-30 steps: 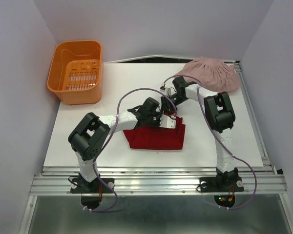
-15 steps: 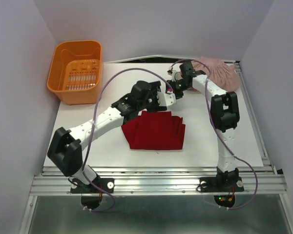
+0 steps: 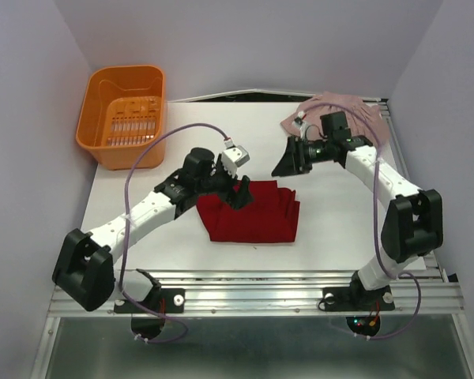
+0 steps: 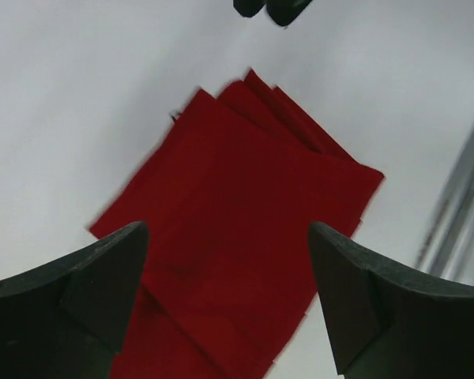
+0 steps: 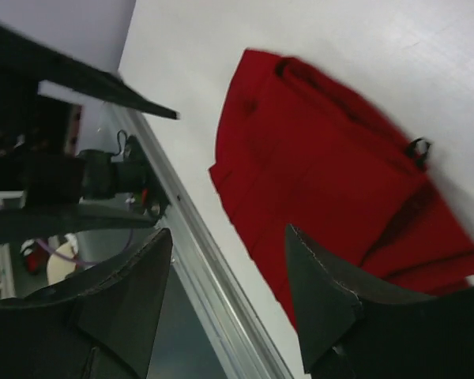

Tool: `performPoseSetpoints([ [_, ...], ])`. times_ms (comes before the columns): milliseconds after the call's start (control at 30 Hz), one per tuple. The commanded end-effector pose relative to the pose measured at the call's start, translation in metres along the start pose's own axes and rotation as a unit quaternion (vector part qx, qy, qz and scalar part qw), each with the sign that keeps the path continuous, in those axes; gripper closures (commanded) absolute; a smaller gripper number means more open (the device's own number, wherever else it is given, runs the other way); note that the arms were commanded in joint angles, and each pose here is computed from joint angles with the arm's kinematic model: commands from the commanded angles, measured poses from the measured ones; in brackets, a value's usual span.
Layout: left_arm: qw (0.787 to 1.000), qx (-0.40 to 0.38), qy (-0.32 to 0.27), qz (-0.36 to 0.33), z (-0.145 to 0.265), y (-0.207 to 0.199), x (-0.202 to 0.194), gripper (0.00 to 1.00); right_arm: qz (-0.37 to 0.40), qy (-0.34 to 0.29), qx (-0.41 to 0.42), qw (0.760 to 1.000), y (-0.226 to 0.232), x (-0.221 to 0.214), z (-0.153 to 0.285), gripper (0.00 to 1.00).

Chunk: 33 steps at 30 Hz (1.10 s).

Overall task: Fold and stack the skirts
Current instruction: Fold the skirt

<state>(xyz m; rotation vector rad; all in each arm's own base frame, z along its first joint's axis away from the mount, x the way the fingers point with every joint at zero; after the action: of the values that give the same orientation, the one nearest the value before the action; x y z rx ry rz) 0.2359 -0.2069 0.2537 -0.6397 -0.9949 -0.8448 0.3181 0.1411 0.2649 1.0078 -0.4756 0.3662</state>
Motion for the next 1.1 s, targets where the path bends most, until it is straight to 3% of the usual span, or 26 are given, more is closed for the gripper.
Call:
performPoseSetpoints([
  [0,0.969,-0.128,-0.03,0.21,-0.017,-0.019,-0.032,0.15,-0.069,0.085,0.077,0.991,-0.022,-0.063,-0.045,0.36],
  [267,0.927,-0.082,0.007,0.367,-0.061,0.033,-0.093,0.27,-0.105,0.157,-0.012,0.982,-0.09,-0.102,-0.091,0.38],
  [467,0.914,-0.014,0.018,0.405,-0.08,0.085,-0.116,0.35,-0.065,0.152,-0.065,0.984,-0.118,-0.072,-0.114,0.41],
  [600,0.946,0.002,-0.012,0.323,-0.07,0.094,-0.072,0.31,-0.027,0.118,-0.061,0.991,-0.098,-0.023,-0.11,0.4],
  [700,0.967,0.033,-0.025,0.251,-0.057,0.097,-0.037,0.27,-0.029,0.099,-0.044,0.994,-0.075,-0.011,-0.098,0.38],
  [800,0.988,0.097,-0.019,0.12,-0.034,0.085,-0.009,0.19,-0.044,0.075,-0.046,0.995,-0.045,-0.009,-0.076,0.3],
  [833,0.993,0.112,-0.019,0.036,-0.019,0.078,0.001,0.15,-0.033,0.055,-0.057,0.996,-0.031,-0.006,-0.064,0.29],
  [967,0.972,0.182,0.024,-0.144,-0.008,0.032,-0.007,0.13,-0.061,0.012,-0.11,0.992,-0.02,-0.019,-0.038,0.16],
  [1067,0.964,0.173,0.039,-0.198,-0.014,-0.006,-0.008,0.12,-0.08,-0.007,-0.154,0.985,-0.026,-0.035,-0.025,0.04],
])
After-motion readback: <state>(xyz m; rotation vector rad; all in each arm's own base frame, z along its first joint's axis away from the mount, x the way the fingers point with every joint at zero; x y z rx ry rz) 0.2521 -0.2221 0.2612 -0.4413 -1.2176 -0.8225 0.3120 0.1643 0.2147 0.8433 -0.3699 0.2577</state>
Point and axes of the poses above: each gripper's point midway between its finger pads, its own z axis back along the fingers, its own y axis along the line the jaws close on, x = y × z, the point moved 10 cm from there along z, back along the fingers, and after that the axes turned 1 degree about z, right-handed, at the moved point
